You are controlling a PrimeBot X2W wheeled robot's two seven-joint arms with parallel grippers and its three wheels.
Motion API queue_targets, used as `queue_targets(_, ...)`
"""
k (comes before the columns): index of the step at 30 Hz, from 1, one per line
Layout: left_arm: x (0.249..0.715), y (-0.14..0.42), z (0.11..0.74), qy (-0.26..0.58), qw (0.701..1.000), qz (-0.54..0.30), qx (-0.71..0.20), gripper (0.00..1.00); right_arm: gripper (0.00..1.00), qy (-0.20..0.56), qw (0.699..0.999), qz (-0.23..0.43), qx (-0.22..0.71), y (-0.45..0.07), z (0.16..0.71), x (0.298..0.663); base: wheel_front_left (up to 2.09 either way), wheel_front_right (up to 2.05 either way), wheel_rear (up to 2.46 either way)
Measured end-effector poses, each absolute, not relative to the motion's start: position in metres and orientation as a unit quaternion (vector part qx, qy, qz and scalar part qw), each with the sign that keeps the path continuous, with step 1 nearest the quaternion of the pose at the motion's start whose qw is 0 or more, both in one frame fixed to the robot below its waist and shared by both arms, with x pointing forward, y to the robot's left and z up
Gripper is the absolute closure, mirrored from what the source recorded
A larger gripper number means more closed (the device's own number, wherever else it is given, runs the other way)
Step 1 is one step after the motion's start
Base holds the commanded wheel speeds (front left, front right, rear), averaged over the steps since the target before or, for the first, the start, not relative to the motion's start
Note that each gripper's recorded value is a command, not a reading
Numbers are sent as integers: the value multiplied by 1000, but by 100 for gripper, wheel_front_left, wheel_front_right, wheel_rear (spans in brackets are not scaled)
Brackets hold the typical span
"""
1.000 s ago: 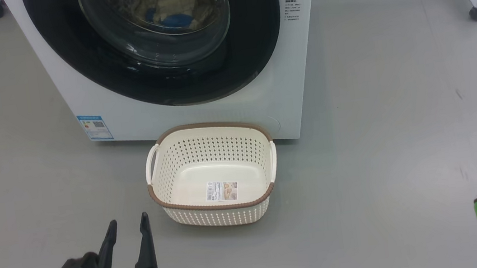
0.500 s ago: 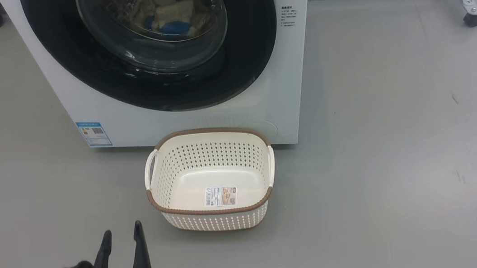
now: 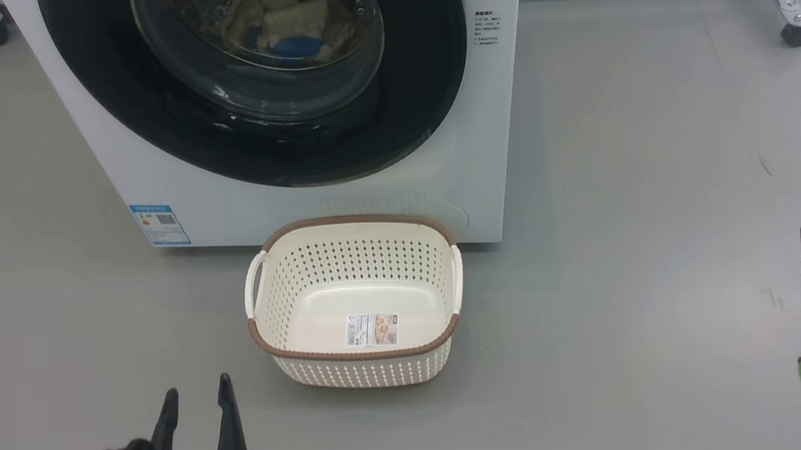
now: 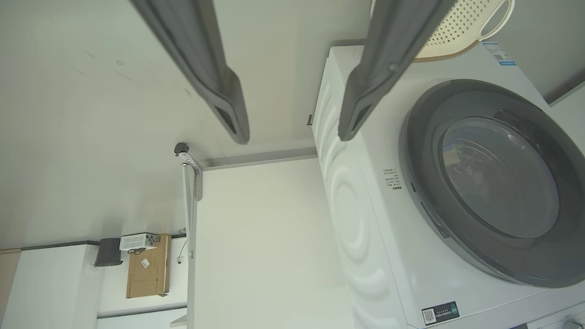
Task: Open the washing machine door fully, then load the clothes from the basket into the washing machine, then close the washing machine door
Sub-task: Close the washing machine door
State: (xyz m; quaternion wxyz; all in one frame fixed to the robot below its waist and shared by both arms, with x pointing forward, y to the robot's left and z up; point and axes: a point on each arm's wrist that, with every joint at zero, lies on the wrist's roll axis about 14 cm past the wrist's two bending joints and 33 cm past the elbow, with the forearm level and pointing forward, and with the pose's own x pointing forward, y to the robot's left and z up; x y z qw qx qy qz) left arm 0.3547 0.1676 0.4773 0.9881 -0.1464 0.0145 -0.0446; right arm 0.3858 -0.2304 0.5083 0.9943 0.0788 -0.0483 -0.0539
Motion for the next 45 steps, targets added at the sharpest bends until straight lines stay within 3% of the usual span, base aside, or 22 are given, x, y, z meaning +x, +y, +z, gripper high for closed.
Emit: queue_targets(45,351,177,497,-23,989,-27,-144,0,0,-48,996,-9,74,-201,511,392,0,0,0)
